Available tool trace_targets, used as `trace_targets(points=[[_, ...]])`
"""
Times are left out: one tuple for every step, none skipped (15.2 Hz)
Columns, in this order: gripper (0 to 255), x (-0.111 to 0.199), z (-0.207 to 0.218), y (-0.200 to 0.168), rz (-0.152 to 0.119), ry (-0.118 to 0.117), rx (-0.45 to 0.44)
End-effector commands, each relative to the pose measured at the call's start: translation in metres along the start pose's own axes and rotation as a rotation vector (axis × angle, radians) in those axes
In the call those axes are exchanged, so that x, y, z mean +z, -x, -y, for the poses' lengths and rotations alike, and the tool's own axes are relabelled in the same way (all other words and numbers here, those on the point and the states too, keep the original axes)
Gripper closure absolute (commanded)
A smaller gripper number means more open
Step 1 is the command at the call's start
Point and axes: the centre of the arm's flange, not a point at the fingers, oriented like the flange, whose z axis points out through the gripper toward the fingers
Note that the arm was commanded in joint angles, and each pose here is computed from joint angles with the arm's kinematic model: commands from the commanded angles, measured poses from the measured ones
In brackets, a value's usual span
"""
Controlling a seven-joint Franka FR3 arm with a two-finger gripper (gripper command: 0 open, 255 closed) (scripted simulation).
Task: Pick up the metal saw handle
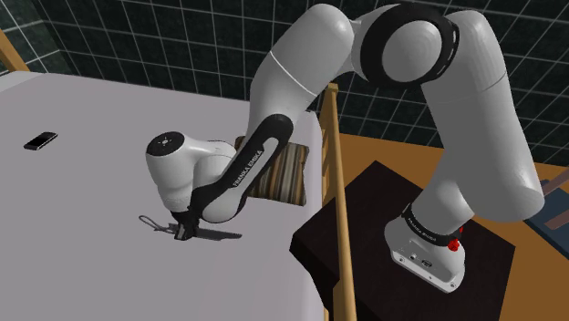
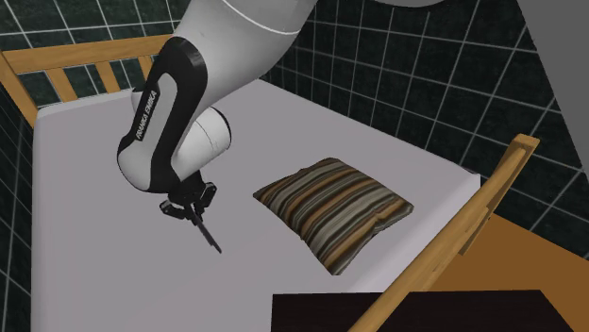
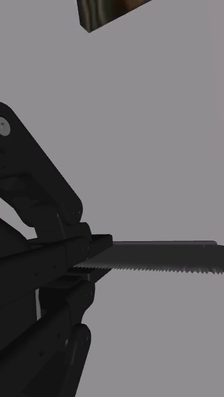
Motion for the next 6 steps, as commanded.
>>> trace_targets(points=[[255, -0.011, 0.0, -0.001, 0.0, 0.0, 0.0], [255, -0.016, 0.0, -0.001, 0.0, 0.0, 0.0], [255, -0.021, 0.0, -0.001, 0.0, 0.0, 0.0], [255, -0.027, 0.0, -0.002, 0.0, 0.0, 0.0], [255, -0.027, 0.0, -0.002, 0.0, 0.0, 0.0], [255, -0.027, 0.0, -0.002, 0.0, 0.0, 0.0]])
